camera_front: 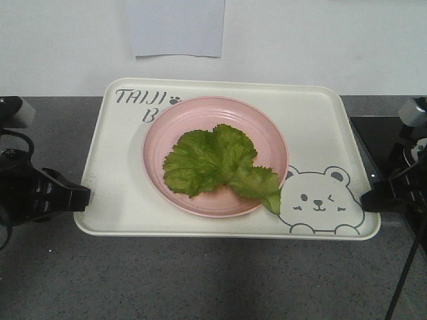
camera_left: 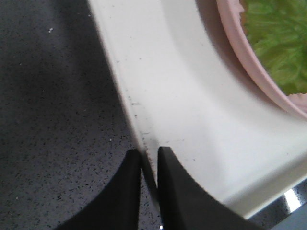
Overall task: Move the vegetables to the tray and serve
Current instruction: 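Drive up to the counter beside the stove holding the tray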
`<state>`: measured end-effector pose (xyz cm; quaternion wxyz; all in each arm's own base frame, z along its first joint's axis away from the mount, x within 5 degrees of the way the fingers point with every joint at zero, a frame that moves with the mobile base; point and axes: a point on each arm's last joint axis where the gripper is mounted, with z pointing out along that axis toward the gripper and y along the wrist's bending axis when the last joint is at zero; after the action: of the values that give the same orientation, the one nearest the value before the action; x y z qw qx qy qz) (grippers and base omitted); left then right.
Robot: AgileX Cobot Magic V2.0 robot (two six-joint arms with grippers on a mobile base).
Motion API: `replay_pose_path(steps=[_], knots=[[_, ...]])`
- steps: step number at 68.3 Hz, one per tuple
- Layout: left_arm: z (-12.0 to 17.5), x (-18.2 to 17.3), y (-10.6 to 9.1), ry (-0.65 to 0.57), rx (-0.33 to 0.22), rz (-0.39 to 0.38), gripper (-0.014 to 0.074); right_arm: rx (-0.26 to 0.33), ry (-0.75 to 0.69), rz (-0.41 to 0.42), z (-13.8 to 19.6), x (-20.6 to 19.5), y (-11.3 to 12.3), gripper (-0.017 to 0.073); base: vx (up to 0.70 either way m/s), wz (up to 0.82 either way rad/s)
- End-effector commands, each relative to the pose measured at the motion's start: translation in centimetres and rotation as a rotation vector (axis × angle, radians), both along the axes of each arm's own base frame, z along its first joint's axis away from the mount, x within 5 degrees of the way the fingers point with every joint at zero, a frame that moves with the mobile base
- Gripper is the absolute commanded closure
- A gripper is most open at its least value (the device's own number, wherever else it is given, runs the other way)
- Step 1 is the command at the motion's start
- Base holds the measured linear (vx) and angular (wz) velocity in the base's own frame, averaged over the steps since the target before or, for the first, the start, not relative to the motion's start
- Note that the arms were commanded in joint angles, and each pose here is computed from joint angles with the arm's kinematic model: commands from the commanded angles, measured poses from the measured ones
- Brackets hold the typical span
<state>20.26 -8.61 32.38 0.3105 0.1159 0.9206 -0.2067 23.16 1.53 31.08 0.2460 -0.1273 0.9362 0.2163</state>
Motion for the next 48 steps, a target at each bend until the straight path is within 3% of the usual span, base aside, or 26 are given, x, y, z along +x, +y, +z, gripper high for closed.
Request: replay_pose_path(steps=[1,48], knots=[[1.94,-0.28,-0.72,-0.071,-0.101,-0.011,0.0601,0.125,-0.07,0.041,2.07,-0.41,1.29,0.0562,0.06,0.1],[1.94,-0.28,-0.72,-0.071,-0.101,-0.011,0.0601,0.125,-0.07,0.041,2.07,-0.41,1.29,0.0562,0.02,0.04]])
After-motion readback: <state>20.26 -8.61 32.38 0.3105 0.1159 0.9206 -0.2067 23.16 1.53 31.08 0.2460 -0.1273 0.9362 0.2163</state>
